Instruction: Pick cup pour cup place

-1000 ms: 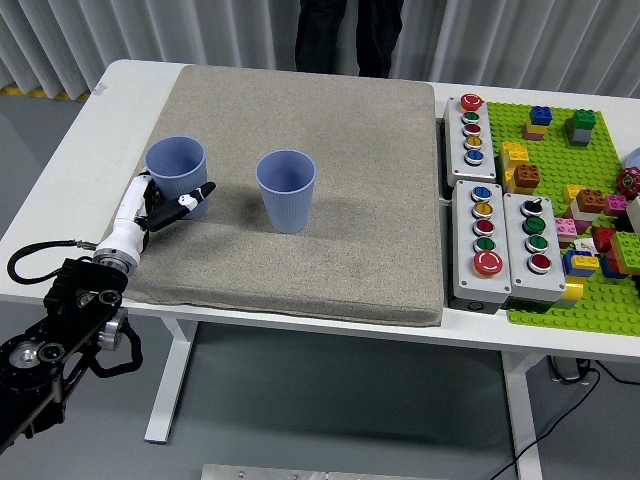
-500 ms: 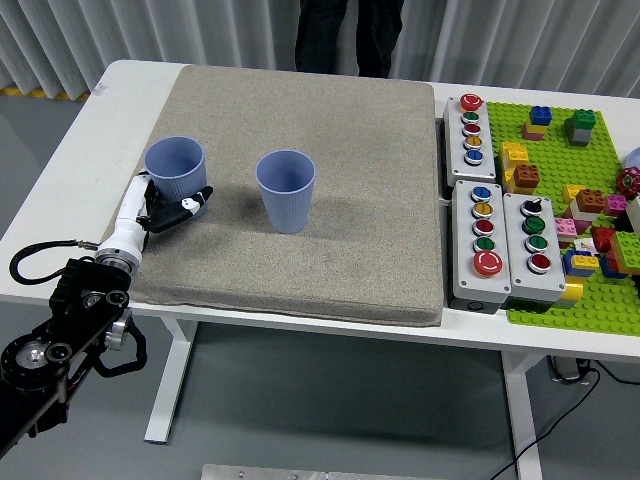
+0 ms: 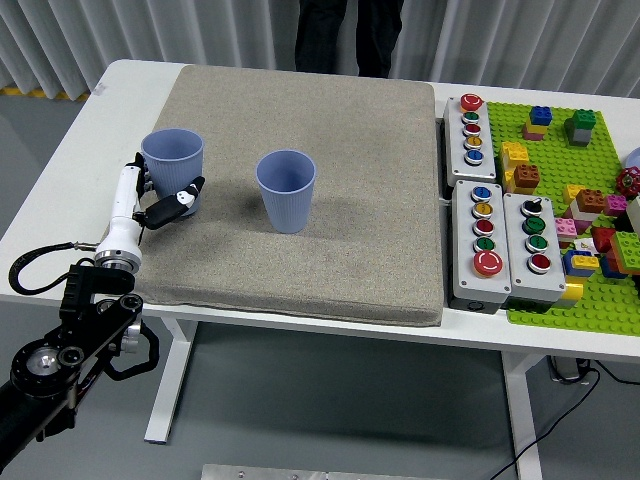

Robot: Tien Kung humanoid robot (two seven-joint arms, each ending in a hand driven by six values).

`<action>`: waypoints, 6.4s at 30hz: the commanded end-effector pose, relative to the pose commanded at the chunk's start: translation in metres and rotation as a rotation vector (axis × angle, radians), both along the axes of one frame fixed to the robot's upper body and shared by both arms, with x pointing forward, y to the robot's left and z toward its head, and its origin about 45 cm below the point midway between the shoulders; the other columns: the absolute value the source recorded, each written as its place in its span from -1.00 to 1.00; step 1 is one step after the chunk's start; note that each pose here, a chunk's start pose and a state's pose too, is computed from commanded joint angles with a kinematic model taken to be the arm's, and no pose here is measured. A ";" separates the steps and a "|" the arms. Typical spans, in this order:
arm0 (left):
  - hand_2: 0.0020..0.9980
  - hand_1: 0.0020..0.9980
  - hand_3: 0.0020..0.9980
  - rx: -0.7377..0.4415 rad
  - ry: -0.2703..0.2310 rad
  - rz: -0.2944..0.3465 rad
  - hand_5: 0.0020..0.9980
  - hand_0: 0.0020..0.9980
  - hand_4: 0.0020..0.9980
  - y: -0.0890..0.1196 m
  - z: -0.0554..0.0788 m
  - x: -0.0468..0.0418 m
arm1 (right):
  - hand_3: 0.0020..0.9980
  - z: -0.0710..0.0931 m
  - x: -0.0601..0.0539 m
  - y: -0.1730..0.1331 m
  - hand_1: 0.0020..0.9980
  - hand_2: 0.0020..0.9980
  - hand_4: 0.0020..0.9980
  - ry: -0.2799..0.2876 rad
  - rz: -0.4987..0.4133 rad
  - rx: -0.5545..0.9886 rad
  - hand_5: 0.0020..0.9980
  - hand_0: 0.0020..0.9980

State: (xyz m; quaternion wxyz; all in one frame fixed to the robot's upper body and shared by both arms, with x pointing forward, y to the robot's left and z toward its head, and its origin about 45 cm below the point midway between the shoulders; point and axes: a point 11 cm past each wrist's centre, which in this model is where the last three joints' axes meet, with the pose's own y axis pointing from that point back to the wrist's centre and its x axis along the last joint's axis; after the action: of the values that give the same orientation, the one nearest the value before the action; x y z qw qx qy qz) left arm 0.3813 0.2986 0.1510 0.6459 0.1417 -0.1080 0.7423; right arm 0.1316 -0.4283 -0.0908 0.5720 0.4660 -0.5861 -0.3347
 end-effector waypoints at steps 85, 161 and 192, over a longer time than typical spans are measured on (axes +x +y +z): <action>0.10 0.05 0.21 1.227 -0.329 -0.372 -0.78 0.17 0.34 -0.045 0.108 0.0093 | 0.17 0.001 -0.002 -0.005 0.32 0.16 -1.00 -0.002 -0.015 -0.007 -0.93 0.38; 0.09 0.06 0.18 1.315 -0.338 -0.346 -0.78 0.17 0.30 -0.044 0.111 0.0186 | 0.17 0.000 -0.005 -0.005 0.32 0.16 -1.00 0.003 -0.018 -0.007 -0.94 0.38; 0.09 0.06 0.17 1.404 -0.372 -0.383 -0.78 0.16 0.30 -0.049 0.127 0.0249 | 0.17 0.003 0.001 -0.006 0.32 0.16 -1.00 -0.011 -0.023 -0.009 -0.95 0.38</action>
State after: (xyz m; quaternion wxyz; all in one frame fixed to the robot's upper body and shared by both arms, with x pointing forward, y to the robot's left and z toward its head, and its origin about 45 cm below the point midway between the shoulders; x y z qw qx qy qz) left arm 0.4062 0.2492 0.2780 0.4926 0.3713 -0.6863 0.3853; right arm 0.1328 -0.4347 -0.0881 0.5670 0.4587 -0.5961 -0.3359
